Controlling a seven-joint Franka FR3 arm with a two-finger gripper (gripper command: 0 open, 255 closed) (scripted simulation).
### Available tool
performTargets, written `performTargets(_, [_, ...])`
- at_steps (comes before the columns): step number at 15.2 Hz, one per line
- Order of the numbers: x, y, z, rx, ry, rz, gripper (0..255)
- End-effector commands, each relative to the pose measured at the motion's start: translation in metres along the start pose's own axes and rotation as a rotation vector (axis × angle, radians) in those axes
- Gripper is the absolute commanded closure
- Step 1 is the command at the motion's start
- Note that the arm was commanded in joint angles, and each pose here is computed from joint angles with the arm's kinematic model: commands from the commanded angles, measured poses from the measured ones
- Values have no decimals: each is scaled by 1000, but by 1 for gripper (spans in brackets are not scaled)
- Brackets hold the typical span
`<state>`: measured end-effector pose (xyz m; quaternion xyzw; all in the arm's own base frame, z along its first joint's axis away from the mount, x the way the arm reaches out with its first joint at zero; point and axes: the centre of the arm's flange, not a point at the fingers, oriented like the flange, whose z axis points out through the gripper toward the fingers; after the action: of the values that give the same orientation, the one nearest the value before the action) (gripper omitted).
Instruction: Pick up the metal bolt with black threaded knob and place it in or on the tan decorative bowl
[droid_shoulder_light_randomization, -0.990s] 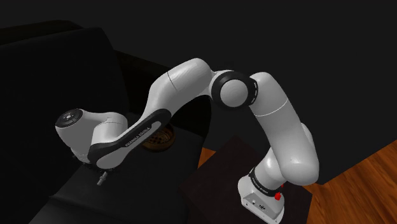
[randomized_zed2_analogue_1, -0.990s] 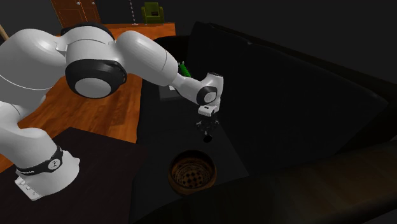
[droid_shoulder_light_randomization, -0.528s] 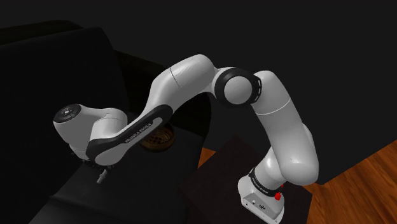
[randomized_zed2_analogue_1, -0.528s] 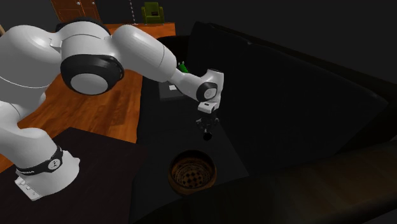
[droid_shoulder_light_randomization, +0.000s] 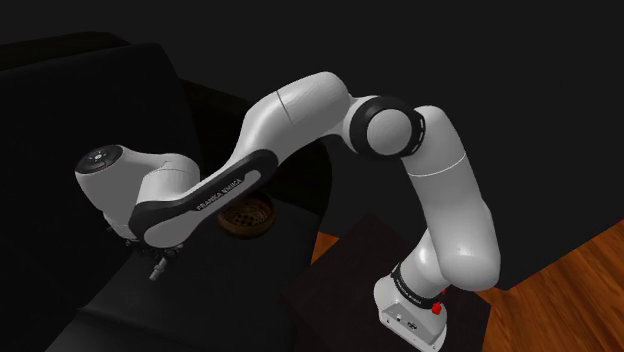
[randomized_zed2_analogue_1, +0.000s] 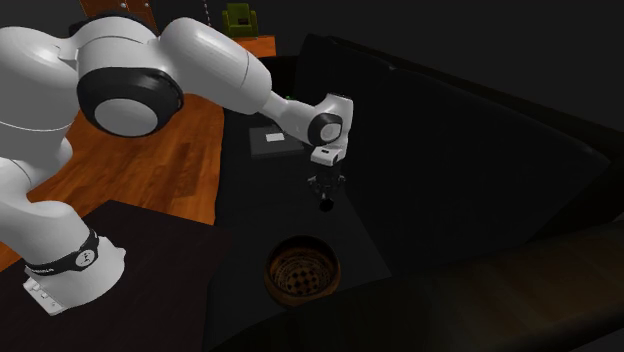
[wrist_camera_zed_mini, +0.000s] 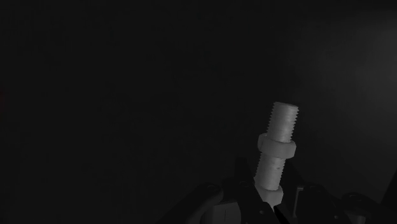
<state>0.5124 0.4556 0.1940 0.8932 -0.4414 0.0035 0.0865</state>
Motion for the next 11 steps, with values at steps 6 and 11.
performTargets(6, [3,5,-37,0,0,0,255])
performTargets(11, [5,9,-63,0,0,0,255])
